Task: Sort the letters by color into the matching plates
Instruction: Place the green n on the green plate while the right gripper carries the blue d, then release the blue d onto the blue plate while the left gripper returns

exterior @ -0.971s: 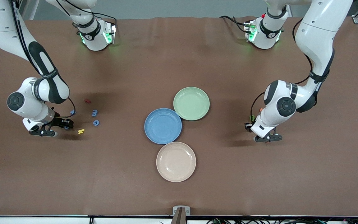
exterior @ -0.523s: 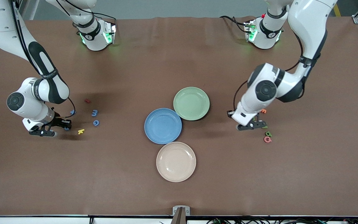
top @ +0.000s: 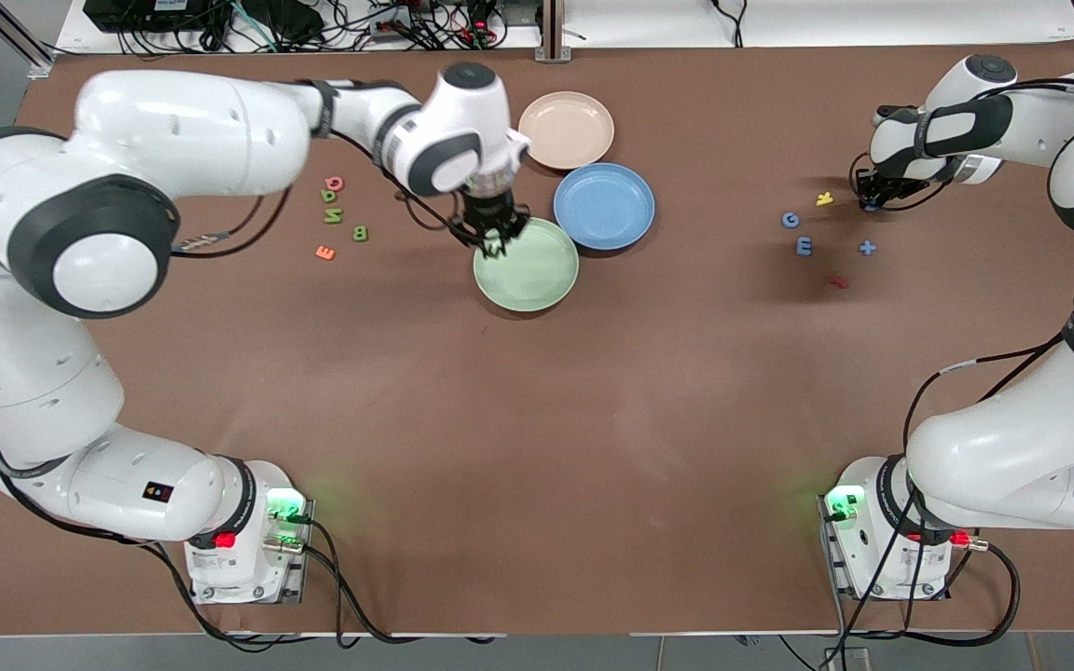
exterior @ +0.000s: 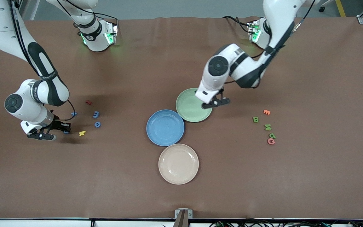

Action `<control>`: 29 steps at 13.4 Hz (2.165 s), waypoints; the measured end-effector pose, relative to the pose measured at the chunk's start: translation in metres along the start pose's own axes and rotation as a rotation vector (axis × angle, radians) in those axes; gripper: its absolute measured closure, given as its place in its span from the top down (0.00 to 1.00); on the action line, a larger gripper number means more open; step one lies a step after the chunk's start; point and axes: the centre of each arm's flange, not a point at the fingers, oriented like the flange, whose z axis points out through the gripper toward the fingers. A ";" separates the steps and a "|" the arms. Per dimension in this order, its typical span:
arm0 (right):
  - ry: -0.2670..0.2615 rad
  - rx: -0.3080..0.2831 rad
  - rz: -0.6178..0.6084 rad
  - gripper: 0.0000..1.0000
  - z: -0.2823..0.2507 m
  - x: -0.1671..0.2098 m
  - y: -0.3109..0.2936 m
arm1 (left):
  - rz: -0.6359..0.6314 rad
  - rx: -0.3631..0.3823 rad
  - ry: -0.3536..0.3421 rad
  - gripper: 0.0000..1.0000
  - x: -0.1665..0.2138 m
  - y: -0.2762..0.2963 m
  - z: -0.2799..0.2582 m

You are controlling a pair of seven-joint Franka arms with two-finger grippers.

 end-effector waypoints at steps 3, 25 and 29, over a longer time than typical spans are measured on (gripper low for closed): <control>-0.055 0.011 -0.013 0.27 -0.021 0.009 -0.011 | 0.009 0.013 -0.021 0.30 -0.029 0.020 0.021; -0.037 0.076 0.522 0.27 -0.070 -0.064 -0.464 | 0.000 -0.003 0.078 1.00 0.036 0.027 0.029; -0.035 0.041 0.537 0.27 -0.041 -0.068 -0.476 | 0.059 0.028 0.078 1.00 0.076 -0.029 0.012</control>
